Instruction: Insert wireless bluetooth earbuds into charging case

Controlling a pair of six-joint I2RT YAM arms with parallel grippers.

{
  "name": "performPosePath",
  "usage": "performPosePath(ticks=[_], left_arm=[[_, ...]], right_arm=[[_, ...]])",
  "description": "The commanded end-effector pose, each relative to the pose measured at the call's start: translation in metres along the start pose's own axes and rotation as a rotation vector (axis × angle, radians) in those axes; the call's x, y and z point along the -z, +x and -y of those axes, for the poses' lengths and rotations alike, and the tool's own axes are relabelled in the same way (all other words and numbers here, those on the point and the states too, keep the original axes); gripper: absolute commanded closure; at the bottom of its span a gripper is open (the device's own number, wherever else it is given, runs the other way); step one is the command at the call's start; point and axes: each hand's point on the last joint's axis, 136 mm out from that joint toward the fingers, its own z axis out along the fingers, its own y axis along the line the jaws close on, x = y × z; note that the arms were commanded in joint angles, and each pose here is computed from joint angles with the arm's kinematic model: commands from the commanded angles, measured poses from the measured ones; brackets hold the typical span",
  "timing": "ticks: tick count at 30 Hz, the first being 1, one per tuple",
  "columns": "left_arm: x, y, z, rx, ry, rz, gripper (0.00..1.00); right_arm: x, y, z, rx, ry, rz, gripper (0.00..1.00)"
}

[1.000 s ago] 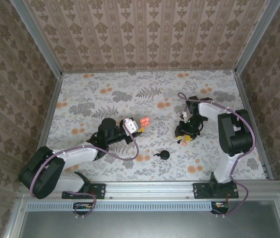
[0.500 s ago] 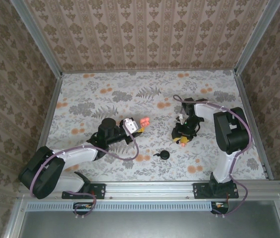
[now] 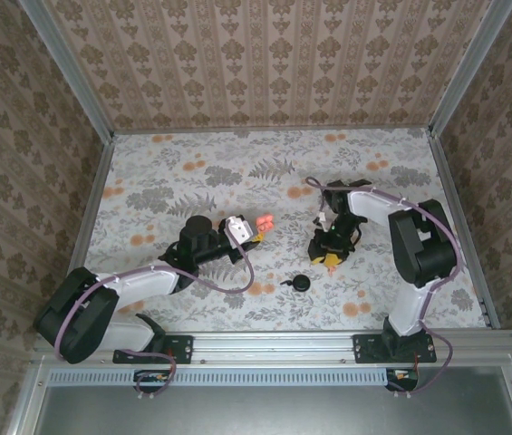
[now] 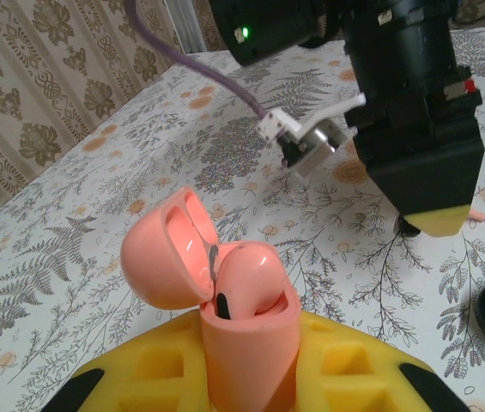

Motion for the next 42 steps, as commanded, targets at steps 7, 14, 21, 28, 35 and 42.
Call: performPosePath(ticks=[7,14,21,28,35,42], left_arm=[[-0.001,0.000,0.005,0.010,0.023,0.009,0.86],[-0.002,0.000,0.007,0.012,0.033,0.009,0.86],[-0.001,0.000,0.006,0.013,0.030,0.007,0.86],[0.000,0.001,0.006,0.014,0.023,0.003,0.86],[0.002,0.002,0.005,0.017,0.017,-0.003,0.86],[0.002,0.003,0.005,0.020,0.017,-0.007,0.86]], right_arm=[[0.036,0.020,0.024,-0.113,0.193,0.071,0.53],[0.020,0.018,0.037,-0.097,0.262,0.000,0.54],[0.005,0.009,0.035,-0.087,0.245,-0.017,0.55],[-0.010,0.006,0.034,-0.083,0.244,-0.041,0.57],[-0.018,0.006,0.041,-0.086,0.275,-0.061,0.59],[-0.022,0.006,0.044,-0.094,0.279,-0.052,0.67]])
